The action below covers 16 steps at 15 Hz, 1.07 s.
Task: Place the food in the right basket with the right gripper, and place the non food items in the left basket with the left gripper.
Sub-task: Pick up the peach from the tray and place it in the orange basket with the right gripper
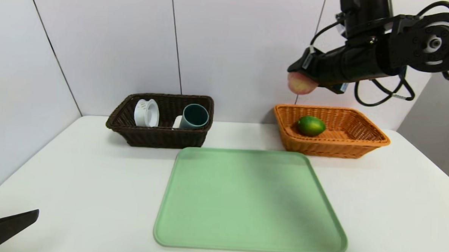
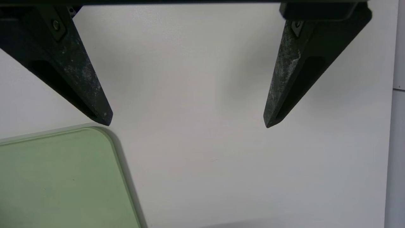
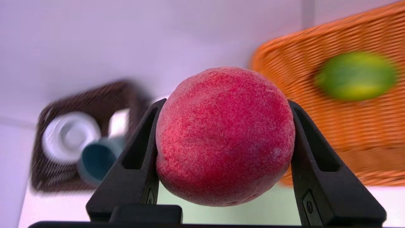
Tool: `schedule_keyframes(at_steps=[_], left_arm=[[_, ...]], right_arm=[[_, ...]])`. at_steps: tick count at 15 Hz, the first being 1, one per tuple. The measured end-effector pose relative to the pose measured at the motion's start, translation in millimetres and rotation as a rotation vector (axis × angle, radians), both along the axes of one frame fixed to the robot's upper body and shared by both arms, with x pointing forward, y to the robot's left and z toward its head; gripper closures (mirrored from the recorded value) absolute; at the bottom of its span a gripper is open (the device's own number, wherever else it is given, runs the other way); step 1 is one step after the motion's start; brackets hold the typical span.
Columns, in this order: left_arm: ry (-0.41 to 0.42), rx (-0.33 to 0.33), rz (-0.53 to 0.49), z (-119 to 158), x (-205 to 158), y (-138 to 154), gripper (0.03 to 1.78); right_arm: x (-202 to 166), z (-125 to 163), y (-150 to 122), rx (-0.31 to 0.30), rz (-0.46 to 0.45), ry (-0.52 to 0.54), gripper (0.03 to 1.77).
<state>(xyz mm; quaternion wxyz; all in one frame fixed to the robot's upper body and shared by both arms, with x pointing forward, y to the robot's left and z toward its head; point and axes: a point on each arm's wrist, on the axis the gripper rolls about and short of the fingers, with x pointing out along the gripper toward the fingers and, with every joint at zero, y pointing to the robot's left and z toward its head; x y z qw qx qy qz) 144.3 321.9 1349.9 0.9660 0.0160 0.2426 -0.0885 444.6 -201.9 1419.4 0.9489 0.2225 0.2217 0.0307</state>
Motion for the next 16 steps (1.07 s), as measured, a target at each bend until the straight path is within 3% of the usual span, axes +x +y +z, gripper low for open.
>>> schedule_keyframes(at_steps=[4, 10, 13, 16], left_arm=[[0.000, -0.002, -0.004, -0.5, 0.8, -0.3, 0.12], [0.008, -0.003, -0.002, -2.5, 1.4, -0.4, 0.12], [0.006, -0.005, 0.000, -2.2, 0.9, -0.3, 0.12], [0.005, -0.006, 0.000, -2.9, -0.2, 0.0, 0.12]], right_arm=[[21.2, -20.8, -61.0, -0.026, -0.141, 0.074, 0.70], [51.3, -76.4, -122.9, -0.114, -0.276, 0.232, 0.70], [62.5, -95.0, -140.9, -0.166, -0.286, 0.275, 0.70], [75.8, -110.3, -147.0, -0.163, -0.292, 0.298, 0.70]])
